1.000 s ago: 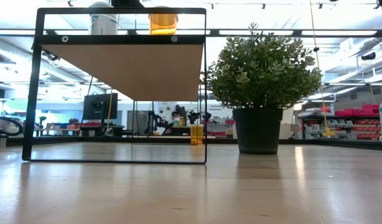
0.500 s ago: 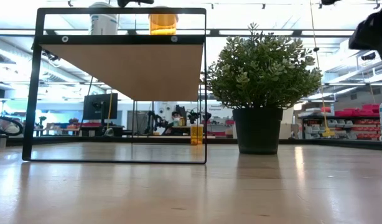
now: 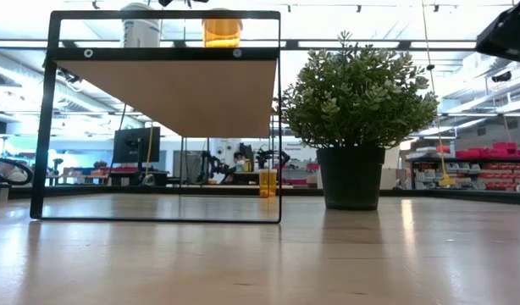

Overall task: Pick and place medicine bottles onto shelf by color
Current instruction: Put the white pill bottle on the shelf aligned with the other white pill bottles

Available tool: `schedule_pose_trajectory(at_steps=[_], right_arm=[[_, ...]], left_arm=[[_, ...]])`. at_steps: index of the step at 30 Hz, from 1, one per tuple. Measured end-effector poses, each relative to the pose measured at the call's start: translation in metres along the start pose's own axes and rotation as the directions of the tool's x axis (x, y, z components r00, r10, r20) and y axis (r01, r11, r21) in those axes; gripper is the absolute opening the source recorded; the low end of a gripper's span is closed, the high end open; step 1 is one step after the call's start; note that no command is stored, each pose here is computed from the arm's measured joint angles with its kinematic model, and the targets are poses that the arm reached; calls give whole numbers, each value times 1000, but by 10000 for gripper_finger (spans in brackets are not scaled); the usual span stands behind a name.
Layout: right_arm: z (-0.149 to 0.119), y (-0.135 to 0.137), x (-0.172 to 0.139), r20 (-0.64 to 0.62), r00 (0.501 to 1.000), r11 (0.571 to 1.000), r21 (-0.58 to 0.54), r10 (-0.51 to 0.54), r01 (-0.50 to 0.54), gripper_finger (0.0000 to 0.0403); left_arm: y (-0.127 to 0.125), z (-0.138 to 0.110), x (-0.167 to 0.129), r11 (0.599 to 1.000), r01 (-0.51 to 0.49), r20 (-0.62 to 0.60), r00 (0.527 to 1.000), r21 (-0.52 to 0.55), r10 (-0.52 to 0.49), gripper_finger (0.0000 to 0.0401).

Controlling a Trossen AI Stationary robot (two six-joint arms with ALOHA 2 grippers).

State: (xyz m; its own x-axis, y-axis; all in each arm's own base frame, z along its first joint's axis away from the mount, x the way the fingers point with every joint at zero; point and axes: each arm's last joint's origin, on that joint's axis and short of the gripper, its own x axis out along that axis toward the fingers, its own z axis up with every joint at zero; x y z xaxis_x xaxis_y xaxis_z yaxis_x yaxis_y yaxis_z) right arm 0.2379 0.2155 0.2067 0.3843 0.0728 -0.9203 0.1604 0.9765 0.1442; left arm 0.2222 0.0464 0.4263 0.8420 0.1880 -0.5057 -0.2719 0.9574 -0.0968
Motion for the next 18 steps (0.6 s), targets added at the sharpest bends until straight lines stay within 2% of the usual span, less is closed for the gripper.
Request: schedule_pose_trajectory(at_steps=[13,18], right_arm=[[-14,-7,13,2,998,998,-11,-58,58,286],[-14,-7,14,9,998,998,-5,-63,63,263]], left_arm=[[0,-1,0,1000,-28,-7,1000,-3,28,244],[0,-3,0,1000,-30,-25,999,-2,30,242]])
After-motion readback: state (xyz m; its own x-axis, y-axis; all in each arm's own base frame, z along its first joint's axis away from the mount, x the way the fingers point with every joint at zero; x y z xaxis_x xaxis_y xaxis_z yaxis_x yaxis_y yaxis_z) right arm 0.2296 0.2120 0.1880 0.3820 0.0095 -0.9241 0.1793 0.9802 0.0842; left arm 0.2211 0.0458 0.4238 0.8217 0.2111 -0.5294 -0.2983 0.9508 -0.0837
